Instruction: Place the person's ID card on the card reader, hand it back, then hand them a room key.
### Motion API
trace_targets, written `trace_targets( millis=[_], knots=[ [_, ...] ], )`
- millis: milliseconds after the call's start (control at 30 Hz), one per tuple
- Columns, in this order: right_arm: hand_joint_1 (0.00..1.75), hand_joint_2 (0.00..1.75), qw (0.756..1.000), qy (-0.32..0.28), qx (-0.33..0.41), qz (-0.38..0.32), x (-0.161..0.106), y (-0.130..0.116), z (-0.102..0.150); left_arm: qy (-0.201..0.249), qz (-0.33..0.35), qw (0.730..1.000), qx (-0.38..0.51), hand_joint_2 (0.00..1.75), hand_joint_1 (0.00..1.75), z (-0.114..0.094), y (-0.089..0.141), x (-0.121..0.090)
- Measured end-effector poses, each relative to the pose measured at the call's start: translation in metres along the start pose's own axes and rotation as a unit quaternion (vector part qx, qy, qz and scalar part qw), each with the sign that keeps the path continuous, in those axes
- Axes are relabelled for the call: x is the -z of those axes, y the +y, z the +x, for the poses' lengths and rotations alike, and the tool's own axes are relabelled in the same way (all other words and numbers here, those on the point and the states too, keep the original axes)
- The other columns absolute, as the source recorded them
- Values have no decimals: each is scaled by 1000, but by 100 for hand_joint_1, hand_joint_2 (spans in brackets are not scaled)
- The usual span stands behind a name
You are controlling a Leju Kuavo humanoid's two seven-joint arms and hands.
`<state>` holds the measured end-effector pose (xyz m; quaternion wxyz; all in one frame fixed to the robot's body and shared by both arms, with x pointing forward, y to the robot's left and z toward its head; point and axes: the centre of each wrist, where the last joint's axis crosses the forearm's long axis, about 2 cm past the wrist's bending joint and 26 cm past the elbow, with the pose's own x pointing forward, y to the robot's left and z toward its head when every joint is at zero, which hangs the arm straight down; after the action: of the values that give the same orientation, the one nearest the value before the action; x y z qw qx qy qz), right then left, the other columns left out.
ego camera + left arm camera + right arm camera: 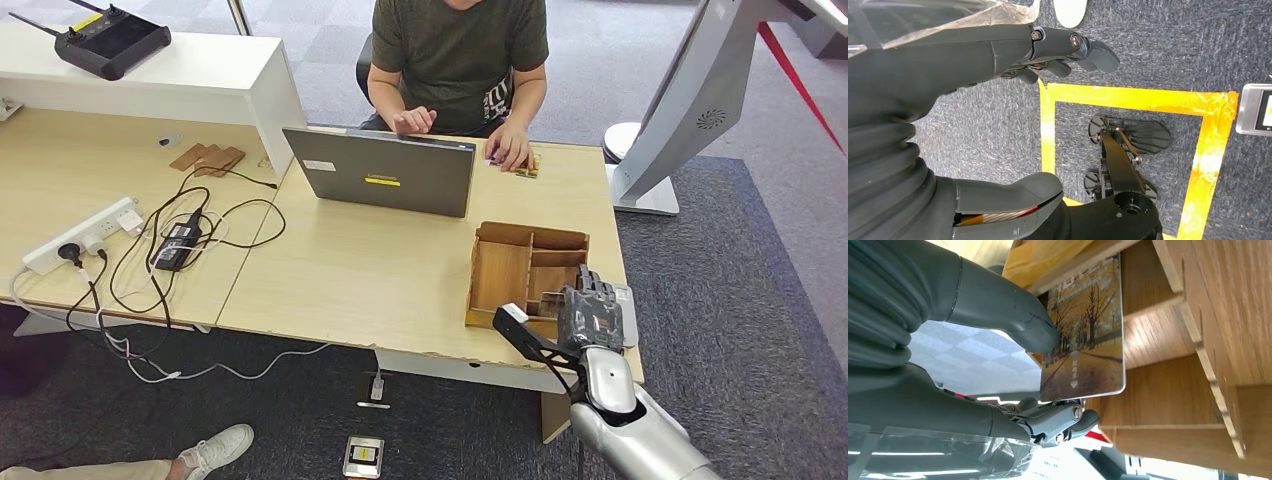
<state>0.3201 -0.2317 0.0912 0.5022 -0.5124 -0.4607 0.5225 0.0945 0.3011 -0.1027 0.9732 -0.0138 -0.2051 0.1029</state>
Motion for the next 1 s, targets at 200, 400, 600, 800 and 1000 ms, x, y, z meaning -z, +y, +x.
trace_targets(
  millis=[200, 400, 600, 800, 1000],
  knots=[
    [169, 175, 1000, -1, 0, -1, 0, -1, 0, 0, 0, 1000, 0, 175, 0, 0, 0, 0],
    [163, 175, 1000, -6, 2, -11, -1, -5, 3, 0, 0, 1000, -1, 175, 0, 0, 0, 0],
    [163, 175, 994, -44, 13, -100, -13, -38, 16, -6, 1, 1000, -6, 175, 0, -2, 1, 0],
    [163, 175, 992, -50, 34, -112, -18, -47, 17, -8, 1, 1000, -5, 175, 0, -2, 1, 0],
    [167, 175, 991, -50, 57, -111, -20, -49, 17, -8, 1, 1000, -4, 175, 0, -2, 0, 0]
  ],
)
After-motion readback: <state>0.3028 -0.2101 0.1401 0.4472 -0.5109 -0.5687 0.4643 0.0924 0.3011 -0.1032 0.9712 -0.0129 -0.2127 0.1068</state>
